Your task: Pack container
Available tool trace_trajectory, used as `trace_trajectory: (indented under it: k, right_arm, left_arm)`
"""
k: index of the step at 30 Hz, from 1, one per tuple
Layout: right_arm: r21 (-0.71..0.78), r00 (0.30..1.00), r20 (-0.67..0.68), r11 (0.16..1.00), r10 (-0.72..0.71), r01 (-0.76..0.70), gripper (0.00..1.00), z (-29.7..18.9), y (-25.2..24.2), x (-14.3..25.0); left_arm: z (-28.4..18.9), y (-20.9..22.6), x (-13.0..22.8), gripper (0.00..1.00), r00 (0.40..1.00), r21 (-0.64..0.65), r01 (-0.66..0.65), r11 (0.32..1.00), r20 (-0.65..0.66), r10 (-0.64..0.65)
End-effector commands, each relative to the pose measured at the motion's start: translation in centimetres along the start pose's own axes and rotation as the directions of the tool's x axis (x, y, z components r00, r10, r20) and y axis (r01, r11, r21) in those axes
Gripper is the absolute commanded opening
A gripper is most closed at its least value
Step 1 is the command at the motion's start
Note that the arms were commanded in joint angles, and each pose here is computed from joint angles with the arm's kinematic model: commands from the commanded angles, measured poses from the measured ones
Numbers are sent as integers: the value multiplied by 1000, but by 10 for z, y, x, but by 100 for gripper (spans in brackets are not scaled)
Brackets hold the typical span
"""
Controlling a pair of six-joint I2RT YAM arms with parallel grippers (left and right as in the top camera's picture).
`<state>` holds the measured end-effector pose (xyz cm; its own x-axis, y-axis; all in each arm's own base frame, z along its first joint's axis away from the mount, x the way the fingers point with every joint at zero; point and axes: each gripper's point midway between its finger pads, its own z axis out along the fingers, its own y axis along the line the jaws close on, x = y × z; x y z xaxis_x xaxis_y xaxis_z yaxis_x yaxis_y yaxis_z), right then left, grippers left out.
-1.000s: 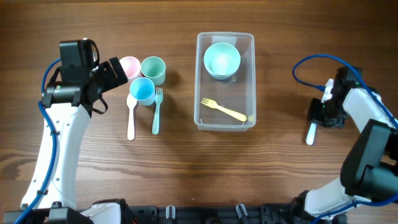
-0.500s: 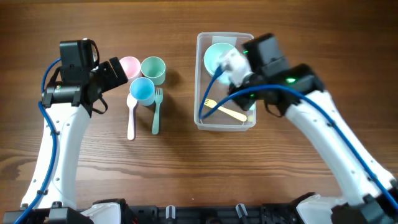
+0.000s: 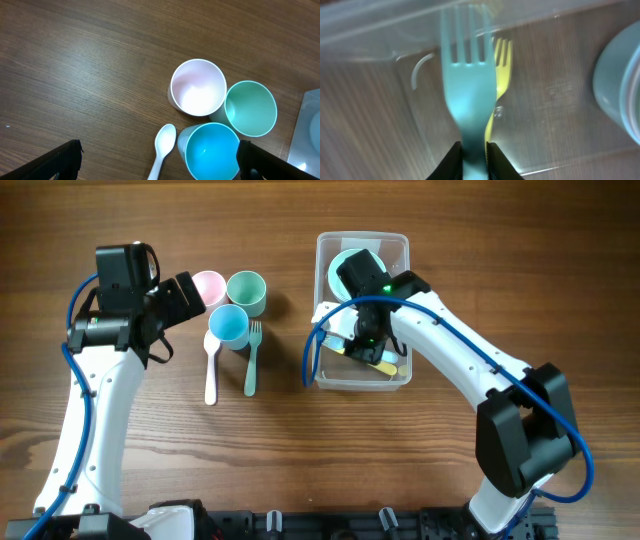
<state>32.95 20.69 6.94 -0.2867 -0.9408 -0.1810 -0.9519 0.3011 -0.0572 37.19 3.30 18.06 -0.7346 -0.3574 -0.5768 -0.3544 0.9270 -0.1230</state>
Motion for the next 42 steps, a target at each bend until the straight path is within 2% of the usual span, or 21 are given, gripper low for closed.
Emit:
trace_trajectory:
  k: [1,2,4,6,7,8,10,11,12,14,16,17,21,23,24,26,32,36,37,40,42]
  right_arm:
    - [136,967,86,959,238,-248,31,-45,-27,-17]
    - [158,957,143,948,254,-275,46,-65,-31,-24]
    - [201,941,231,934,248,-296,55,-100,-36,-32]
    - [220,842,365,842,397,-492,65,-141,-51,-27]
    - [196,766,423,776,484,-599,71,-158,-60,-17]
    - [154,652,475,674,591,-723,75,-176,-73,3]
    - [79,470,507,504,723,-860,81,-191,-89,39]
    - [6,308,497,352,811,-936,84,-197,-100,77]
    - [-24,237,481,283,844,-959,86,-197,-104,96]
    - [-69,95,433,138,896,-988,99,-195,-110,139]
    - [-77,-10,411,24,912,-997,100,-192,-112,166]
    - [-74,-35,409,-5,912,-997,100,-192,-114,177]
    - [-73,-40,410,-11,911,-997,100,-192,-114,180]
    - [-73,-41,410,-12,911,-997,100,-192,-114,180]
    - [-74,-41,410,-12,911,-997,100,-192,-114,180]
    - [-74,-41,410,-12,911,-997,100,-192,-114,180]
    - [-74,-41,413,-11,910,-997,100,-192,-115,179]
    - [-74,-41,413,-11,910,-997,100,-192,-115,179]
    - [-74,-41,413,-11,910,-997,100,-192,-115,179]
    - [-74,-41,413,-11,910,-997,100,-192,-115,179]
    - [-74,-40,413,-10,910,-997,100,-192,-115,179]
  left_arm:
    - [-2,3,-8,100,1000,-9,-5,1000,19,5]
    - [-2,3,-8,100,1000,-9,-5,1000,19,5]
    - [-2,3,-8,100,1000,-9,-5,1000,19,5]
    - [-2,3,-8,100,1000,-9,-5,1000,19,5]
    - [-2,3,-8,100,1000,-9,-5,1000,19,5]
    - [-2,3,-8,100,1000,-9,-5,1000,19,5]
    - [-2,3,-8,100,1000,-9,-5,1000,19,5]
    - [-2,3,-8,100,1000,-9,-5,1000,19,5]
    - [-2,3,-8,100,1000,-9,-5,1000,19,5]
    - [-2,3,-8,100,1000,-9,-5,1000,19,5]
    - [-2,3,-7,100,1000,-9,-5,1000,19,5]
    - [-2,3,-8,100,1000,-9,-5,1000,19,5]
    - [-2,-3,-5,100,1000,27,27,999,7,-28]
    - [-6,-29,13,100,990,169,110,979,-101,-94]
    - [-12,-41,39,100,969,235,145,961,-231,-89]
    - [-14,-47,40,100,962,263,173,949,-250,-106]
    - [-10,-43,47,99,954,231,185,955,-276,-118]
    - [9,-30,57,89,899,92,132,987,-430,-80]
    - [12,-24,45,90,894,36,104,994,-442,-77]
    - [21,-26,32,98,885,44,19,999,-466,4]
    - [30,-25,37,99,872,38,-1,999,-489,19]
